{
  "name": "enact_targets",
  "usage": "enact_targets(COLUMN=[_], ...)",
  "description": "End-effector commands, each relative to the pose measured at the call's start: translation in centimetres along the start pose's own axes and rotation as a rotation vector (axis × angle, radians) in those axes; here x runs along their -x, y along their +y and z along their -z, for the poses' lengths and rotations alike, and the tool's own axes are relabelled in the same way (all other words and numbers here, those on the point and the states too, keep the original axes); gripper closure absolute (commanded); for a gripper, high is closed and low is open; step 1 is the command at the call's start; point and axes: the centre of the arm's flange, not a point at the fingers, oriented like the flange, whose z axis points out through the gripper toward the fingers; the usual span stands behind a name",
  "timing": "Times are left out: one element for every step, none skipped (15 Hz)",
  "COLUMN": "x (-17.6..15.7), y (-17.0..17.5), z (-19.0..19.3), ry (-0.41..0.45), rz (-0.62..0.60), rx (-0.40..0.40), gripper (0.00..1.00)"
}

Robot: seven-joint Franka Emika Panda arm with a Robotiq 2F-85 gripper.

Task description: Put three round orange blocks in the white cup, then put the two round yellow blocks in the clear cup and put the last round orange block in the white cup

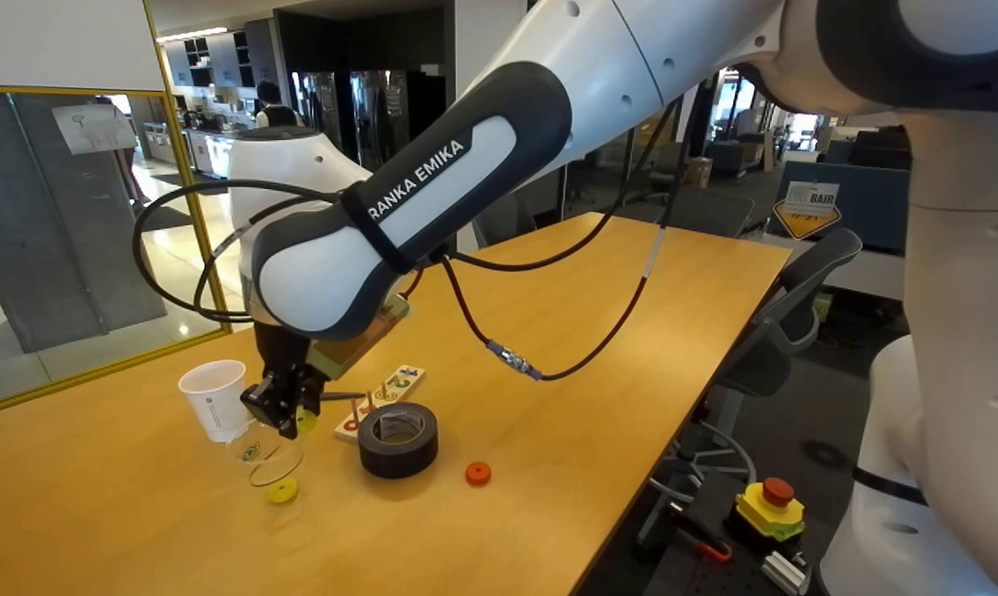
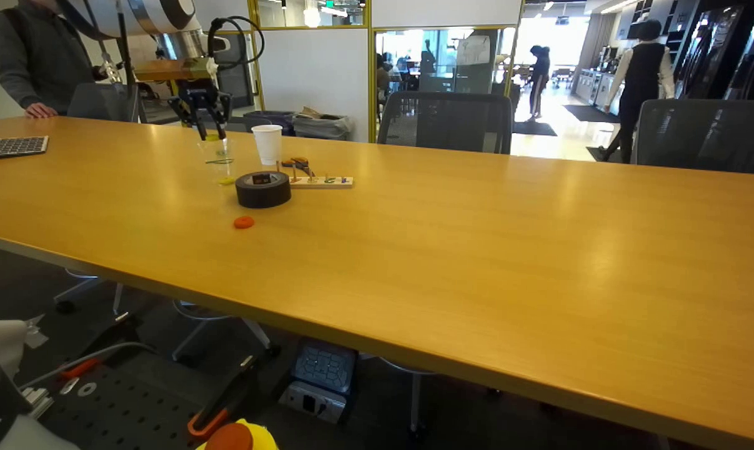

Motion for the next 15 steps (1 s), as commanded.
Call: enact_targets(x=[-1.9, -2.2, -2.4, -2.5, -2.6, -2.7, -2.8, -2.9, -3.0, -3.0, -3.0, -3.0, -2.9, -2.7, -2.5], y=[0.1, 0.1, 0.0, -0.1, -0.2, -0.3, -0.4, -0.5, -0.6, -0.6, -0.6, -0.4, -0.2, 0.2, 0.5], z=[-0.2, -0.5, -0.7, -1.0, -1.2, -1.5, -1.7, -1.8, -1.9, -1.9, -1.9, -1.9, -1.6, -1.2, -0.7], ry=[0.042, 0.042, 0.042, 0.042, 0.042, 0.043, 0.043, 0.045, 0.047, 0.045, 0.033, 0.026, 0.020, 0.016, 0.016], rz=[-0.009, -0.007, -0.005, -0.006, -0.007, -0.009, -0.011, -0.013, -0.015, -0.016, -0.020, -0.020, -0.023, -0.028, -0.030], rx=[-0.021, -0.029, -0.040, -0.050, -0.058, -0.062, -0.069, -0.073, -0.076, -0.074, -0.065, -0.055, -0.042, -0.028, -0.019], gripper=[0.79, 0.79, 0.79, 0.79, 0.79, 0.79, 0.79, 0.79, 0.79, 0.79, 0.34, 0.33, 0.26, 0.19, 0.12])
